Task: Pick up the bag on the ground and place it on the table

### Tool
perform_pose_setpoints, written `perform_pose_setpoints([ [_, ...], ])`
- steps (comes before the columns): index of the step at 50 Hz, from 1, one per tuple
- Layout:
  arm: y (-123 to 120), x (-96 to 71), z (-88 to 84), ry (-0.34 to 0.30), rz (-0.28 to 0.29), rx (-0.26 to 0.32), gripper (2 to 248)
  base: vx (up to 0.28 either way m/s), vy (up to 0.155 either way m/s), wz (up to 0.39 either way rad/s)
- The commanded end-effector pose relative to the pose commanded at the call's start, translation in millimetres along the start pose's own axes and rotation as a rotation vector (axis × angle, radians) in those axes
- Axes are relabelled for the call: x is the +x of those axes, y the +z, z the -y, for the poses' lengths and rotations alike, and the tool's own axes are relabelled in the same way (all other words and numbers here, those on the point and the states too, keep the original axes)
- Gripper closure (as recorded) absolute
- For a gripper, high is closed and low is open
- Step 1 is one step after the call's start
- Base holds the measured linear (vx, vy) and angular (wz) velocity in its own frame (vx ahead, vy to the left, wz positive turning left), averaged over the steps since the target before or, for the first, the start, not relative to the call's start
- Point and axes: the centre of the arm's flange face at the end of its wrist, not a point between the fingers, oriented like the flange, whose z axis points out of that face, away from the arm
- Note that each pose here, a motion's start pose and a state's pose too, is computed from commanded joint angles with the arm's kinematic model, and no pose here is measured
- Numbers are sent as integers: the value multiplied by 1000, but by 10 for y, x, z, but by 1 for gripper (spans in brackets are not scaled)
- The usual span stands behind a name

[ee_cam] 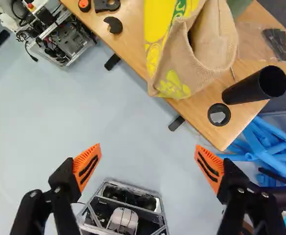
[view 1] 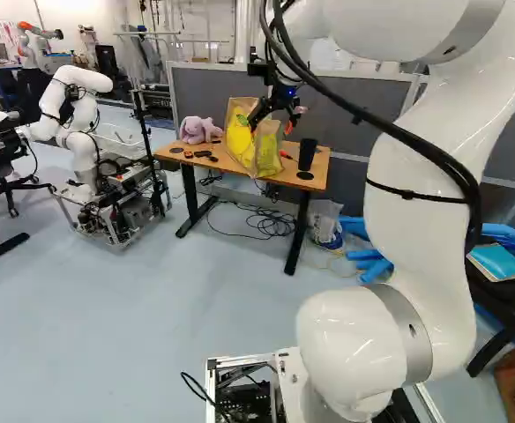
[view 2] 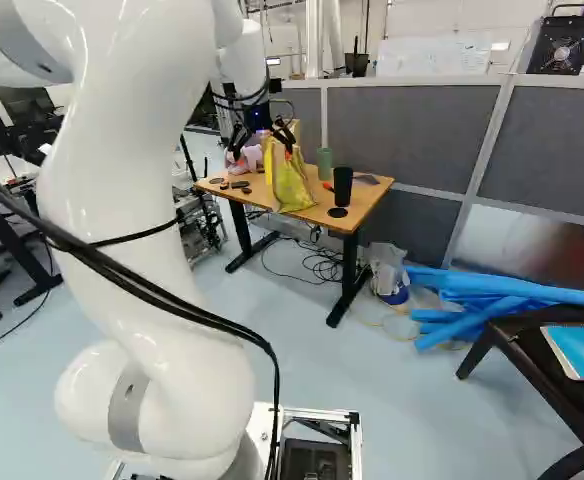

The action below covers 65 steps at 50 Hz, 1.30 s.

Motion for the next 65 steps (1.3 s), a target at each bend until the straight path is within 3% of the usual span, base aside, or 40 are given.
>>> perform_pose_setpoints([
  [24, 318, -585, 68, 54, -147, -72, 3, 0, 0, 0],
  [65, 746, -1891, 292, 128, -424, -158, 3, 0, 0, 0],
])
